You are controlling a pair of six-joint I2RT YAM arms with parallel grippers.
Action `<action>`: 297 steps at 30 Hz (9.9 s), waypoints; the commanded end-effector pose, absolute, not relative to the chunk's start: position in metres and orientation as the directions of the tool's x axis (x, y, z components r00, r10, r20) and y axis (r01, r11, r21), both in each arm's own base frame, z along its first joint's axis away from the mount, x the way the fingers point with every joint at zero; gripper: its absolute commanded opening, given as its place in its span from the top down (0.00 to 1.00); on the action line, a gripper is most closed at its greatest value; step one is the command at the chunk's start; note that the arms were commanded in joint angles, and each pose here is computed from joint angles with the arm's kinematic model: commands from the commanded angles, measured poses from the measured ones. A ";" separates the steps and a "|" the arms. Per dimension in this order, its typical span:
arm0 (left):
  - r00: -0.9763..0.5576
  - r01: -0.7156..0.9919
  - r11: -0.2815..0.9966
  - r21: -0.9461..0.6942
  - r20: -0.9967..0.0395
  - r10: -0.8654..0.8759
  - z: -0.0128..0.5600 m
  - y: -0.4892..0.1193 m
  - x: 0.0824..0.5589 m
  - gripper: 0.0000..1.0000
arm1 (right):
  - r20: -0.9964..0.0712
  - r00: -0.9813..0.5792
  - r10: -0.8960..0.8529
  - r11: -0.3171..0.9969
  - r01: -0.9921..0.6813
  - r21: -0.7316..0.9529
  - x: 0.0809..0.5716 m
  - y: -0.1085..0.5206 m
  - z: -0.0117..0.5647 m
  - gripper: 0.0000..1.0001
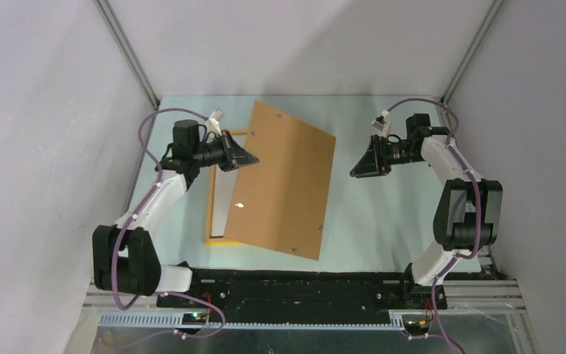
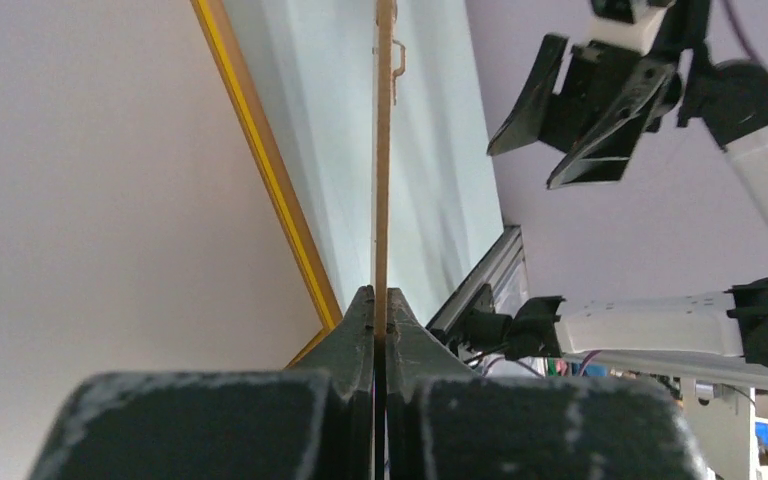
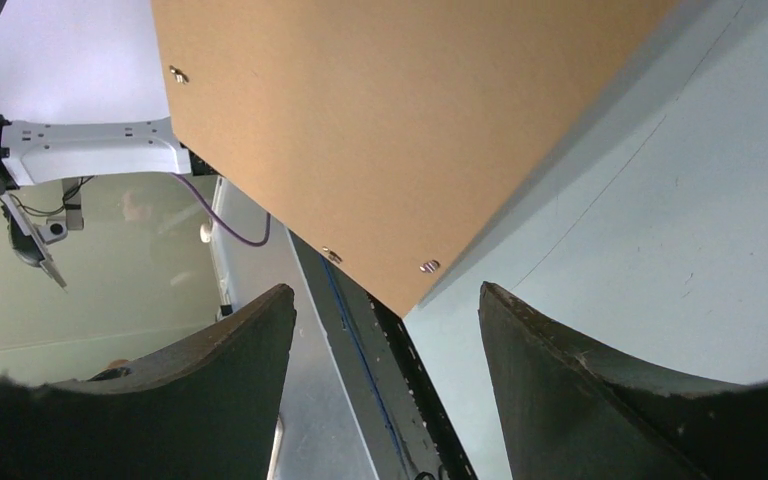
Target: Put the photo into the frame
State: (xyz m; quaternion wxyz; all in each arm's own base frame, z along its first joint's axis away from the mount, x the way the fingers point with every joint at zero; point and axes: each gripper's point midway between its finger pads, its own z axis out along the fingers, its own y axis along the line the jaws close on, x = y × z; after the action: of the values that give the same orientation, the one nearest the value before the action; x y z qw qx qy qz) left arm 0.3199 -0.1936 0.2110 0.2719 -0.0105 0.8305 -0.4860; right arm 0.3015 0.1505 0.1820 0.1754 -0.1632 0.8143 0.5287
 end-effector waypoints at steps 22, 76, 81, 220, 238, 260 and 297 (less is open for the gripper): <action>-0.745 0.285 0.418 -0.863 -0.474 -0.470 0.275 -0.103 0.318 1.00 | -0.646 -0.762 -0.041 0.469 -0.586 0.661 0.319 0.176 0.241 0.28; -0.723 0.183 0.534 -0.826 -0.480 -0.496 0.267 -0.056 0.328 1.00 | -0.497 -0.835 -0.236 0.814 -0.449 0.368 0.412 0.268 0.077 0.38; -0.718 0.194 0.533 -0.823 -0.490 -0.495 0.271 -0.056 0.328 1.00 | -0.455 -0.854 -0.253 0.819 -0.439 0.369 0.410 0.277 0.057 0.39; -0.761 0.025 0.329 -0.944 -0.232 -0.606 0.170 -0.162 0.374 1.00 | -0.571 -0.810 0.130 0.908 -0.134 0.397 0.416 0.130 0.106 0.37; -0.745 0.048 0.340 -0.939 -0.260 -0.614 0.177 -0.160 0.368 1.00 | -0.570 -0.812 0.125 0.907 -0.139 0.398 0.416 0.130 0.105 0.37; -0.755 0.075 0.361 -0.930 -0.289 -0.588 0.181 -0.167 0.358 1.00 | -0.570 -0.812 0.122 0.909 -0.139 0.392 0.416 0.129 0.104 0.37; -0.760 0.020 0.369 -0.929 -0.253 -0.598 0.165 -0.166 0.361 1.00 | -0.568 -0.814 0.120 0.909 -0.139 0.392 0.416 0.129 0.102 0.38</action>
State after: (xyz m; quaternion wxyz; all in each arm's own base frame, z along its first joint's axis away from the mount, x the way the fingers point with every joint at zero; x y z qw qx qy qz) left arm 0.3601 -0.1606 0.1486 0.2760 -0.2067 0.7873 -0.5111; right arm 0.4117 0.1285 0.0902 0.2828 0.0053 0.9363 0.2083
